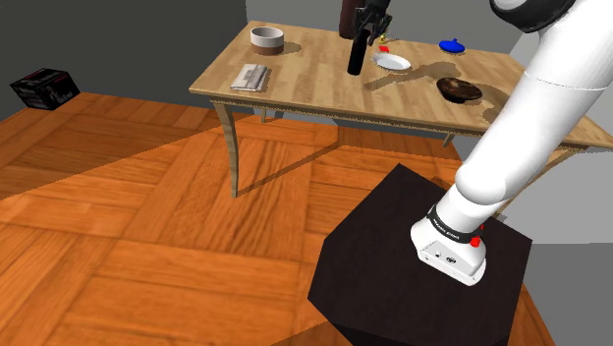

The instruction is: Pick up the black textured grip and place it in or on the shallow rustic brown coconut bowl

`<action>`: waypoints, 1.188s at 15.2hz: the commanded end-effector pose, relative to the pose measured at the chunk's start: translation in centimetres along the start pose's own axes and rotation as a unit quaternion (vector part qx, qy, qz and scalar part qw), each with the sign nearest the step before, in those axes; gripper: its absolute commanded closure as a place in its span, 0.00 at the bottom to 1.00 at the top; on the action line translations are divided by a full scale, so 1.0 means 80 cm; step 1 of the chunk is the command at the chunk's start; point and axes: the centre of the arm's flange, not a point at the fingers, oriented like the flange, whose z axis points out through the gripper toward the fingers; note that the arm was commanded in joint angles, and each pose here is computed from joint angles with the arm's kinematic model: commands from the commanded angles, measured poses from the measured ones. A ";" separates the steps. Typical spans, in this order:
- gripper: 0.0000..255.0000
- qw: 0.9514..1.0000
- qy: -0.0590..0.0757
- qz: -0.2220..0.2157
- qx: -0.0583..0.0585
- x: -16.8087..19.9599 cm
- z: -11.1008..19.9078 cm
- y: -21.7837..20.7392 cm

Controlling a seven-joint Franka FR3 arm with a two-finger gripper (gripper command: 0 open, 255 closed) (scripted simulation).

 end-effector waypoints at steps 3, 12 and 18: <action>1.00 1.000 0.000 0.000 0.000 -0.001 -0.026 -0.004; 1.00 1.000 0.000 0.000 0.000 -0.024 -0.062 0.122; 1.00 1.000 0.000 0.000 0.000 -0.042 -0.086 0.216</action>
